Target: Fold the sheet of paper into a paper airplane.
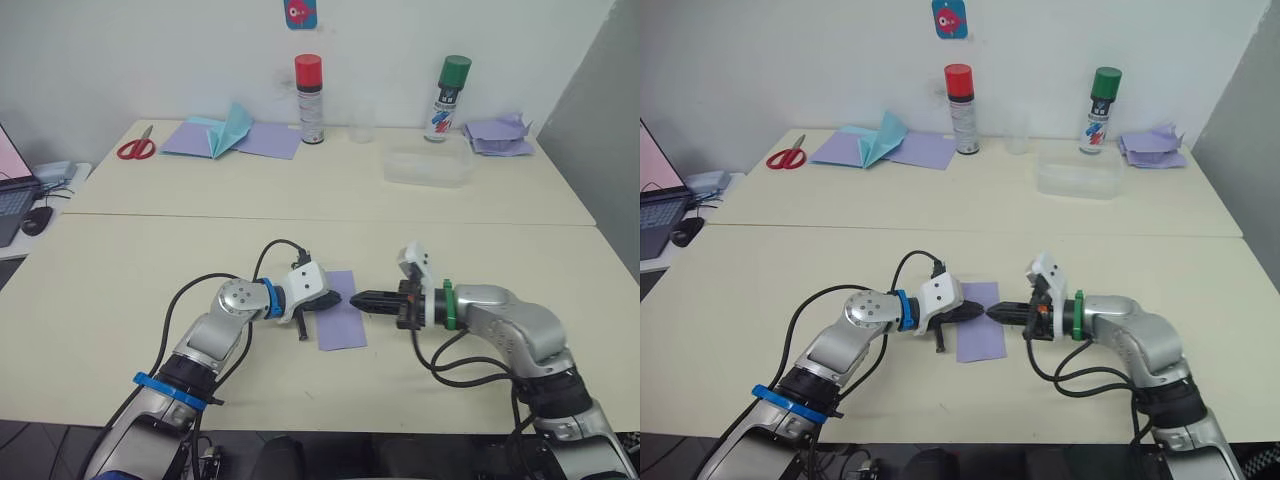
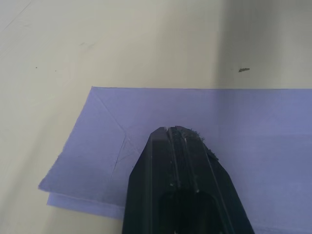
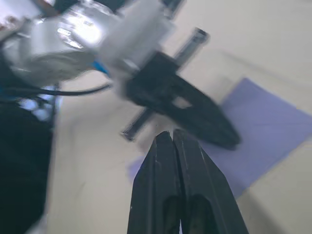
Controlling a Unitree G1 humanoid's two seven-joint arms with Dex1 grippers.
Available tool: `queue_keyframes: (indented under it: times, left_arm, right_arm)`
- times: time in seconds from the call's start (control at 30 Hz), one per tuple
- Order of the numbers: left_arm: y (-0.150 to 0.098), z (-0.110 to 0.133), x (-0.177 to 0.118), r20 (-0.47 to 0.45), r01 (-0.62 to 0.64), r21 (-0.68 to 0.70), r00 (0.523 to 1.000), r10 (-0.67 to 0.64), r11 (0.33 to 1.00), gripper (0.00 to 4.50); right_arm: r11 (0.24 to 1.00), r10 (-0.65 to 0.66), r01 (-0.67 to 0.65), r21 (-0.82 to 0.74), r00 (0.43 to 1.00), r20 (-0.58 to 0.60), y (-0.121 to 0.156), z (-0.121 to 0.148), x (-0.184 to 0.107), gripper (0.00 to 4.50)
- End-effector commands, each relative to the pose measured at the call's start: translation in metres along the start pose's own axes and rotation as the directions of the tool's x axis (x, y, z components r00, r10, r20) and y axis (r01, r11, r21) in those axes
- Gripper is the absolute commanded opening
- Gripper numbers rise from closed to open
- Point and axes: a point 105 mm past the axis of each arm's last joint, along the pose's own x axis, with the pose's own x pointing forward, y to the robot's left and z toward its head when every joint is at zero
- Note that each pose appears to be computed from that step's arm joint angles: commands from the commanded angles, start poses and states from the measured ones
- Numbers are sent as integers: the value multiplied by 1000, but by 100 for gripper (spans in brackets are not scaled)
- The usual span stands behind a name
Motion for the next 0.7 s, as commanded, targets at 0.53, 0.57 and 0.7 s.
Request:
queue_keyframes:
  times: [0.53, 0.57, 0.7]
  left_arm:
    - [23, -1, -88, 137, -142, -370, 969, 205, 918, 0]
    - [20, 2, -90, 151, -124, -382, 969, 194, 916, 0]
    - [12, 7, -88, 170, -82, -400, 972, 162, 913, 0]
  right_arm:
    - [982, -79, 51, -184, 986, -148, -18, -34, 19, 4]
    - [982, -79, 52, -182, 986, -146, -18, -33, 19, 4]
    - [984, -82, 58, -170, 988, -134, -20, -31, 19, 4]
